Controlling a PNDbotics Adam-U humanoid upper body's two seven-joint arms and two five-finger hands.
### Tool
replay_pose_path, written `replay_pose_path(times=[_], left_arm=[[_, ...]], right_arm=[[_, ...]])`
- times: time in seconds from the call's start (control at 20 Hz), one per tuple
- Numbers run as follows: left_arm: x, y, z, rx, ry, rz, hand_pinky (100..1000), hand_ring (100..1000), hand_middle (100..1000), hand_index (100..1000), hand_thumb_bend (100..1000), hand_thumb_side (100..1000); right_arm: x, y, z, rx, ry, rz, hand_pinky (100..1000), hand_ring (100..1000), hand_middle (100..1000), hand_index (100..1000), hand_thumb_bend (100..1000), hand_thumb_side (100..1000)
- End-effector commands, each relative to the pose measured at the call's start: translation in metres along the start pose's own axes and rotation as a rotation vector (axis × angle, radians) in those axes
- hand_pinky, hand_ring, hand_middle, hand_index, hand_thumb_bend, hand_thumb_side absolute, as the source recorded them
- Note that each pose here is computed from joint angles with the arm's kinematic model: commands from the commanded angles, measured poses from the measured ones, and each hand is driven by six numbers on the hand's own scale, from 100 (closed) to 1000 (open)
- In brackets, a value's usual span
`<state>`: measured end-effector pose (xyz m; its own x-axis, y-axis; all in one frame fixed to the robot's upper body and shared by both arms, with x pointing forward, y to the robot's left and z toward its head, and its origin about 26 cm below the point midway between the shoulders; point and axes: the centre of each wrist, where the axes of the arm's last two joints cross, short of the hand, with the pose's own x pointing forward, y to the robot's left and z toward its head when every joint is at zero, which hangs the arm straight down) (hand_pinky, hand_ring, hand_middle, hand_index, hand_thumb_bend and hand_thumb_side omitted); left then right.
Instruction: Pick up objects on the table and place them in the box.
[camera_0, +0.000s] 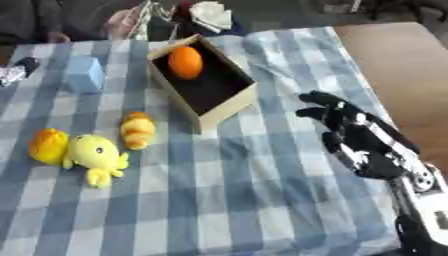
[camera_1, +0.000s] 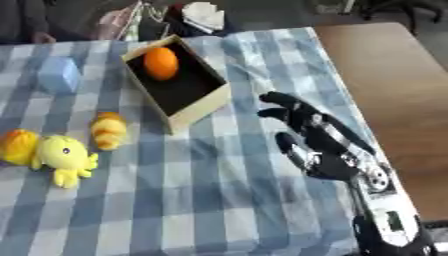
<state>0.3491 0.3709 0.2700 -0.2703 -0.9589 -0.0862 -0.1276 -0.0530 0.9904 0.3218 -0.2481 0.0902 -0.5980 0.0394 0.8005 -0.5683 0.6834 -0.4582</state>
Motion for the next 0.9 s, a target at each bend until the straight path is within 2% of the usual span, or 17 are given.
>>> replay_pose_path(times=[0.05,0.25,0.5,0.75,0.9], left_arm=[[-0.011,0.016,-0.006,-0.075,0.029,-0.158,777,744,780,892,520,453],[-0.013,0.008,-0.027,-0.183,0.048,-0.290,783,766,786,892,580,439],[-0.020,-0.014,-0.055,-0.252,0.103,-0.336,781,764,782,888,585,418],[-0.033,-0.031,-0.063,-0.253,0.147,-0.332,780,761,778,886,568,400],[-0.043,-0.034,-0.060,-0.235,0.180,-0.314,778,753,772,882,536,387]], right_arm=[[0.004,-0.006,-0.002,0.021,-0.010,0.020,1000,895,957,1000,100,449],[0.003,-0.006,-0.001,0.028,-0.009,0.018,1000,895,957,1000,100,444],[0.002,-0.003,-0.002,0.037,-0.011,0.009,1000,896,957,1000,100,444],[0.002,-0.002,-0.006,0.055,-0.020,0.004,1000,896,957,1000,100,445],[0.002,-0.002,-0.008,0.070,-0.027,0.001,1000,897,957,1000,100,444]])
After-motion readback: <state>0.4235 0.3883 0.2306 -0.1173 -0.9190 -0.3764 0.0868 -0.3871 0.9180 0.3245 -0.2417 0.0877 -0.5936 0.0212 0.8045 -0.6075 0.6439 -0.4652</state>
